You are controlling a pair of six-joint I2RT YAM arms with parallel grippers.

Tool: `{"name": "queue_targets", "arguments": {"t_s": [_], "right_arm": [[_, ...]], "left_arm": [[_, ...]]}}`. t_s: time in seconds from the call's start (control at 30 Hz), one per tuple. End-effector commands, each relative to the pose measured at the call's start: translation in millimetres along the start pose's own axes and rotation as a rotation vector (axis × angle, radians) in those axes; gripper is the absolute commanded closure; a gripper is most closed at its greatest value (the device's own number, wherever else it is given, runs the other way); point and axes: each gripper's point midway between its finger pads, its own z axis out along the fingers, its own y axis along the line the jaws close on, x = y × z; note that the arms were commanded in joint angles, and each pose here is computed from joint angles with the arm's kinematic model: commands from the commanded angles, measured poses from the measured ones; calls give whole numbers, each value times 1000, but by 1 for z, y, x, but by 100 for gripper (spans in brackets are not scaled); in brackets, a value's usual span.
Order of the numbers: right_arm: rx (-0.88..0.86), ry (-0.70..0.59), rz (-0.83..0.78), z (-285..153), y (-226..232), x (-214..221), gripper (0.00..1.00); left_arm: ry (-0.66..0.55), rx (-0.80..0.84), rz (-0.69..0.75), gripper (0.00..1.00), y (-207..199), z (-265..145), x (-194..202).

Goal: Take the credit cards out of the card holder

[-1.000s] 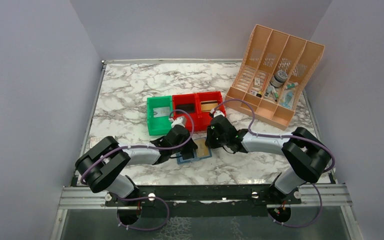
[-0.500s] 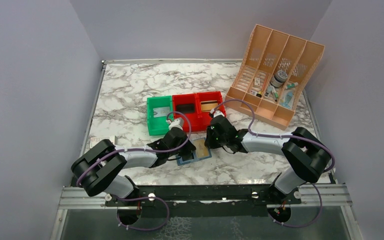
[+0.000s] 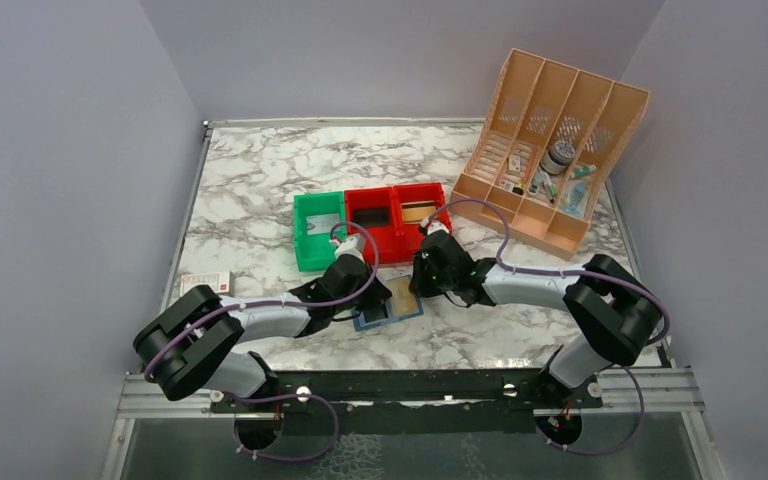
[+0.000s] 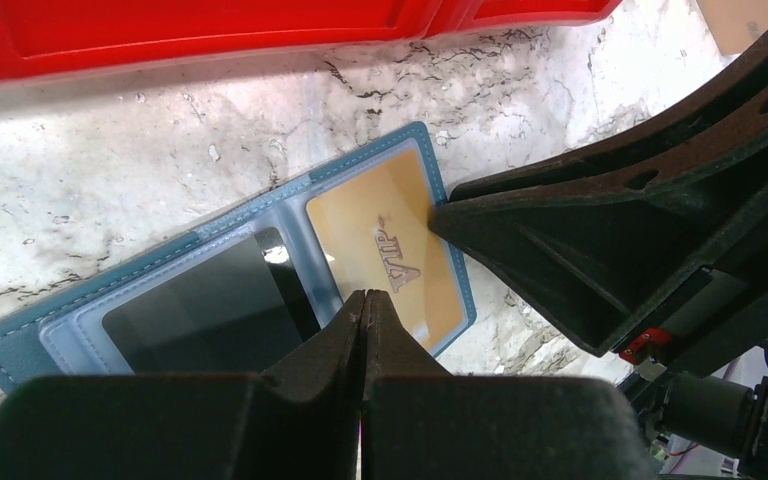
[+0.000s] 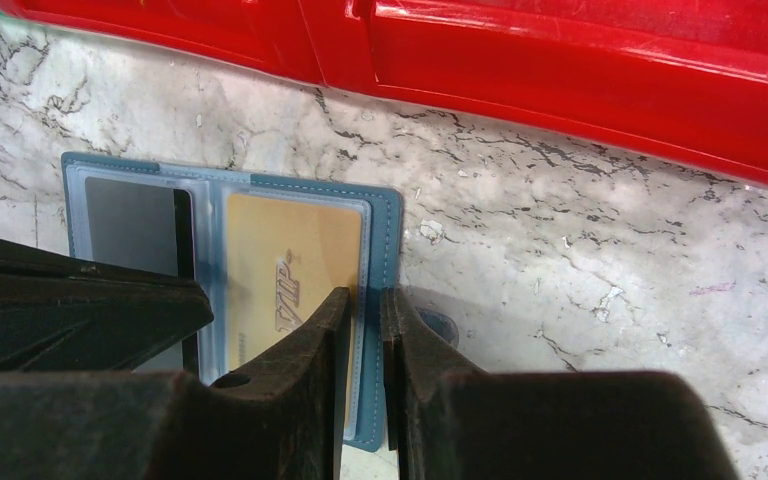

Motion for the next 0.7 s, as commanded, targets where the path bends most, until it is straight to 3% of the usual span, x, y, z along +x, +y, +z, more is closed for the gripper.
{"name": "queue_targets", "arguments": {"t_s": [0.0,0.1,0.23,0.67], "right_arm": [[29,12,8,3,-5,5,82],[28,14,11,3,-5,6,82],[32,22,20,5,-6,8,82],[-47,79,113,4,2,33,83]], "left_arm": [[-12,2,8,100,2,-3,-3],[-8,-6,4,100,4,-2,-2],[31,-12,2,85,5,4,5],[51,-118,5,66,28,8,12]]}}
